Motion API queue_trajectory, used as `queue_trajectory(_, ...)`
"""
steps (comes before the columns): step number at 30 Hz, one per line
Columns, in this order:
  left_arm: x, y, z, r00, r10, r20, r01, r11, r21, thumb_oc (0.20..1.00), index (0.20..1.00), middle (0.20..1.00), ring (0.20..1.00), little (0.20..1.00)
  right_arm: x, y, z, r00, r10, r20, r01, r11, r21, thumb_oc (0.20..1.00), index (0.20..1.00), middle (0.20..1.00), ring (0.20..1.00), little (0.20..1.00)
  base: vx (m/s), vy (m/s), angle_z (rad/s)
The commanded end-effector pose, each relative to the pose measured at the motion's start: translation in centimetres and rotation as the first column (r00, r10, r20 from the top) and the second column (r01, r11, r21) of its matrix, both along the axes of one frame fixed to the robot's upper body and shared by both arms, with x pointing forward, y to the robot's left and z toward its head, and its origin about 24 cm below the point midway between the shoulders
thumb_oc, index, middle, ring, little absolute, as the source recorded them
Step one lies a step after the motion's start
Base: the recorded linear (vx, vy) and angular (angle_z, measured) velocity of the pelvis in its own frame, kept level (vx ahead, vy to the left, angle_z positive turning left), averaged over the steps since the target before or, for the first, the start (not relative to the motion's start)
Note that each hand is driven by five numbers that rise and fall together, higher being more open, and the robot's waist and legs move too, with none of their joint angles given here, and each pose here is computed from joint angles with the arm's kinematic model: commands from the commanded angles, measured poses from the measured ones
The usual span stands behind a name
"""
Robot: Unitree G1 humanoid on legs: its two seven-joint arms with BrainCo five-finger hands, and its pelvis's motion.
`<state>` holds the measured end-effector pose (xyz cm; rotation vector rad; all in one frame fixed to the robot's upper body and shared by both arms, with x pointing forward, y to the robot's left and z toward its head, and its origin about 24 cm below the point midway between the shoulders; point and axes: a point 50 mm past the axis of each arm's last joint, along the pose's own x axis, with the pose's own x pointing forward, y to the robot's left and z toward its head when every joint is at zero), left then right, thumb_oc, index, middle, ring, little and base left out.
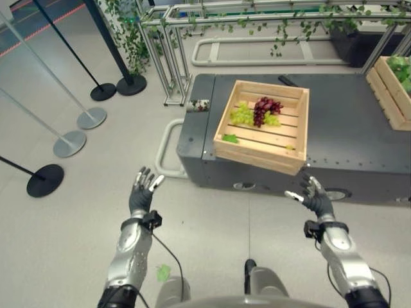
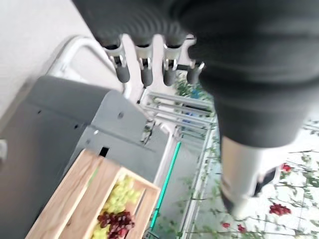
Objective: Pick up the fruits from the basket on one side to the basket on the other side
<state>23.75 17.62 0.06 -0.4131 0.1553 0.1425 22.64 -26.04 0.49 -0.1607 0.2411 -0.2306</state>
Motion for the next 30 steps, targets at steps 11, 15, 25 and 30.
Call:
queue_trajectory(11, 0.6, 1.2, 2.0, 0.996, -0.008, 0.094, 0.001, 0.997, 0.075, 1.0, 1.0, 1.0, 1.0, 1.0, 1.0, 1.7, 2.5, 0.987, 0.092, 0.134, -0.086, 0.995, -0.053, 1.0, 1.0, 1.0, 1.0, 1.0, 0.32, 0.044, -0.17)
queue_trajectory(15, 1.0, 1.7, 2.7, 0.994, -0.025, 0.108, 0.012, 0.992, 0.128, 1.0, 1.0, 1.0, 1.0, 1.0, 1.1, 2.6, 2.3, 0.985, 0.105, 0.133, -0.101, 0.994, -0.036, 1.0, 1.0, 1.0, 1.0, 1.0, 0.18, 0.167, 0.09)
queue_trajectory(25, 2.4, 1.9, 4.0, 0.988, -0.022, 0.152, -0.004, 0.986, 0.168, 1.0, 1.0, 1.0, 1.0, 1.0, 1.1, 2.2, 2.4, 0.986, 0.026, 0.165, -0.028, 1.0, 0.008, 1.0, 1.0, 1.0, 1.0, 1.0, 0.15, -0.037, 0.41)
queue_trajectory(30, 1.7, 0.8, 3.2, 0.988, -0.071, 0.136, 0.053, 0.99, 0.127, 1.0, 1.0, 1.0, 1.0, 1.0, 0.5, 1.8, 2.1, 0.99, 0.06, 0.126, -0.057, 0.998, -0.021, 1.0, 1.0, 1.0, 1.0, 1.0, 0.09, -0.171, 0.51)
